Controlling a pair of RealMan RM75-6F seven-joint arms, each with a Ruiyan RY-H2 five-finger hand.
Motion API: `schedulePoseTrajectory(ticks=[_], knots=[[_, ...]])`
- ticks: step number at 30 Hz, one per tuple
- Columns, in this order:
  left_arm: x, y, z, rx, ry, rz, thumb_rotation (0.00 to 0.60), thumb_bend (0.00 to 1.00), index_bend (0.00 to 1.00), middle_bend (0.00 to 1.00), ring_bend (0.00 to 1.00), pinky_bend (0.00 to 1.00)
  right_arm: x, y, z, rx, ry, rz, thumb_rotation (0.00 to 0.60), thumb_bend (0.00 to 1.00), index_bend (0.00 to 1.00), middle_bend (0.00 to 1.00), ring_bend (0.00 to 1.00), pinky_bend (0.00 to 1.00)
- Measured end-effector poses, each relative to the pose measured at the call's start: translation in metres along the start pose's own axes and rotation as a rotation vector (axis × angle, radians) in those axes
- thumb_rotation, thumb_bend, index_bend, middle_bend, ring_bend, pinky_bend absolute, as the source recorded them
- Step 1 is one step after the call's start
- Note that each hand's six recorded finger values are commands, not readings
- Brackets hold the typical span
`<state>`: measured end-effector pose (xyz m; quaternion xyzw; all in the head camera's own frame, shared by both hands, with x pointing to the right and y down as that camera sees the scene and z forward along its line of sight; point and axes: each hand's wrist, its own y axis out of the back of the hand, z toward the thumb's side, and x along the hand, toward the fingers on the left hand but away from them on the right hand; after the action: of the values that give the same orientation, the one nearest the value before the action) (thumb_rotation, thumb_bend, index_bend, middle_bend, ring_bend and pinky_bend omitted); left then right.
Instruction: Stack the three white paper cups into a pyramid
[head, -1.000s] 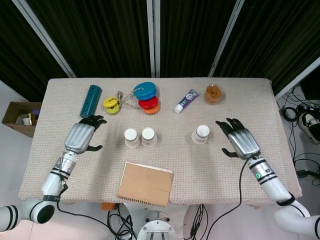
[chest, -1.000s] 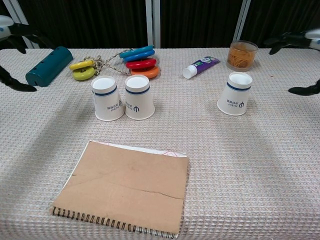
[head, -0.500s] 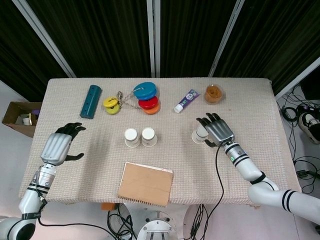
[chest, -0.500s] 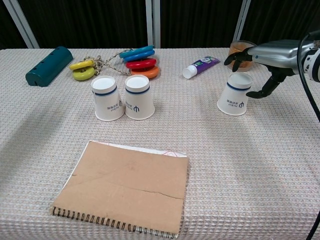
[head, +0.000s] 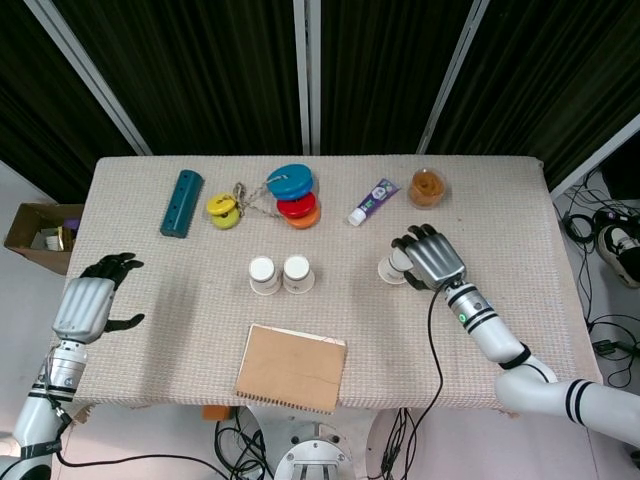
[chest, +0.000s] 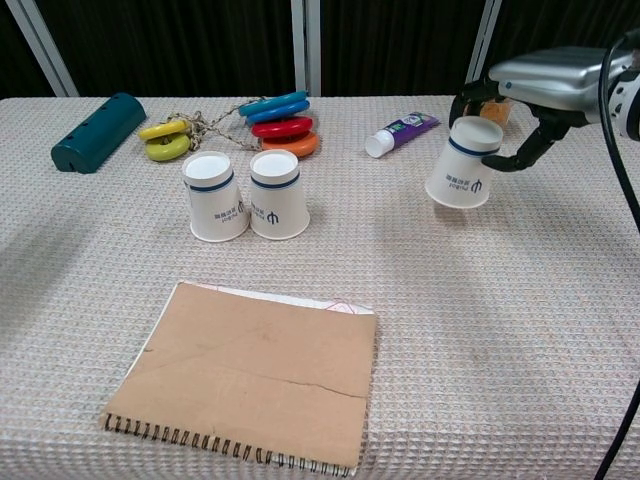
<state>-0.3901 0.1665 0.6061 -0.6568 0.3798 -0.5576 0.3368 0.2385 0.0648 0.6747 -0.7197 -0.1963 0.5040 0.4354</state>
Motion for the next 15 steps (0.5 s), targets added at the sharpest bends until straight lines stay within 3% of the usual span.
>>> schedulePoseTrajectory(ticks=[7, 15], knots=[[-0.007, -0.003, -0.002, -0.009, 0.001, -0.008, 0.6, 0.11, 0.23, 0.15, 0.14, 0.27, -0.01, 0.064, 0.057, -0.029, 0.148, -0.107, 0.6, 0.4, 0.43, 0.4, 0.16, 0.23], [-0.013, -0.008, -0.008, -0.025, 0.015, -0.016, 0.6, 0.11, 0.23, 0.15, 0.14, 0.27, -0.048, 0.094, 0.121, 0.022, 0.238, -0.103, 0.6, 0.4, 0.43, 0.39, 0.16, 0.23]])
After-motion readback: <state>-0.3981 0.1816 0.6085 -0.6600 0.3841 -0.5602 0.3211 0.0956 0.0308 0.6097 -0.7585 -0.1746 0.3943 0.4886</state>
